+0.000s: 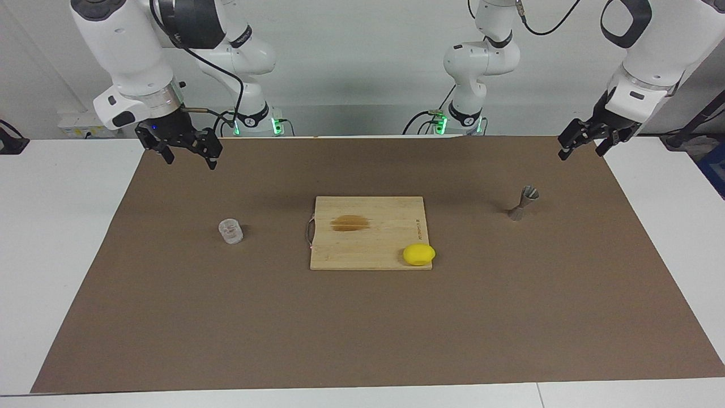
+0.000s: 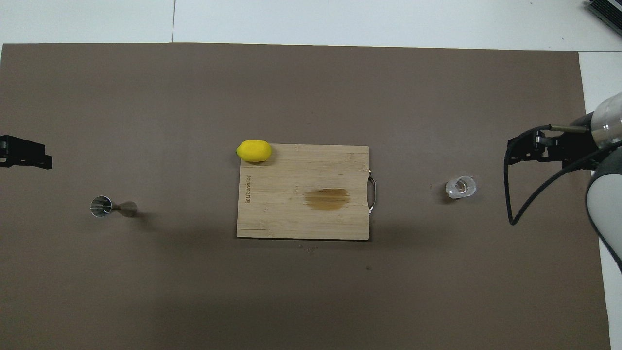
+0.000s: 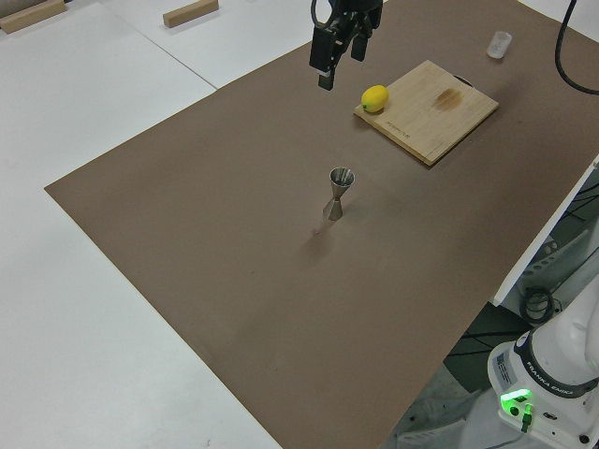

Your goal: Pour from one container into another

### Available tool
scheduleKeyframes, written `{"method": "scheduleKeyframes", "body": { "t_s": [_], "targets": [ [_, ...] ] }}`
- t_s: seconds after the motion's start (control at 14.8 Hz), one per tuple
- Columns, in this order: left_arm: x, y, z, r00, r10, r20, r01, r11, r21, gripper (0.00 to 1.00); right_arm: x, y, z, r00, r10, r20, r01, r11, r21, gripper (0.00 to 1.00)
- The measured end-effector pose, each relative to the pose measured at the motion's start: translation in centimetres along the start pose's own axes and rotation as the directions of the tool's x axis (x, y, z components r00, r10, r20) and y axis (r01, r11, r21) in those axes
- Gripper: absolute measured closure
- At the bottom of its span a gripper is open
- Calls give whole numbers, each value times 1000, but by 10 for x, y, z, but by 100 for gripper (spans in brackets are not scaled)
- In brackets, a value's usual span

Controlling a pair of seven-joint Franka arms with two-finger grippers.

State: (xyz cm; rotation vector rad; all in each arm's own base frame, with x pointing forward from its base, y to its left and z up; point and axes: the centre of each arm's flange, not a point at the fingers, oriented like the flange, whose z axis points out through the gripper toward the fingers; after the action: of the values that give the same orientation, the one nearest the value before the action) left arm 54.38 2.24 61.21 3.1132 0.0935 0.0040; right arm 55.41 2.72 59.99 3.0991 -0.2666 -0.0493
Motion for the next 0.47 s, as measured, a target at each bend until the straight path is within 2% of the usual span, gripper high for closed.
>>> {"method": "scheduleKeyframes", "body": {
  "t_s": [0.47],
  "targets": [
    [0,1,2,1000,1,1,-1,1000,0,0,0,0,-1,1000,0,-2,0,1000,0,0]
  ]
}}
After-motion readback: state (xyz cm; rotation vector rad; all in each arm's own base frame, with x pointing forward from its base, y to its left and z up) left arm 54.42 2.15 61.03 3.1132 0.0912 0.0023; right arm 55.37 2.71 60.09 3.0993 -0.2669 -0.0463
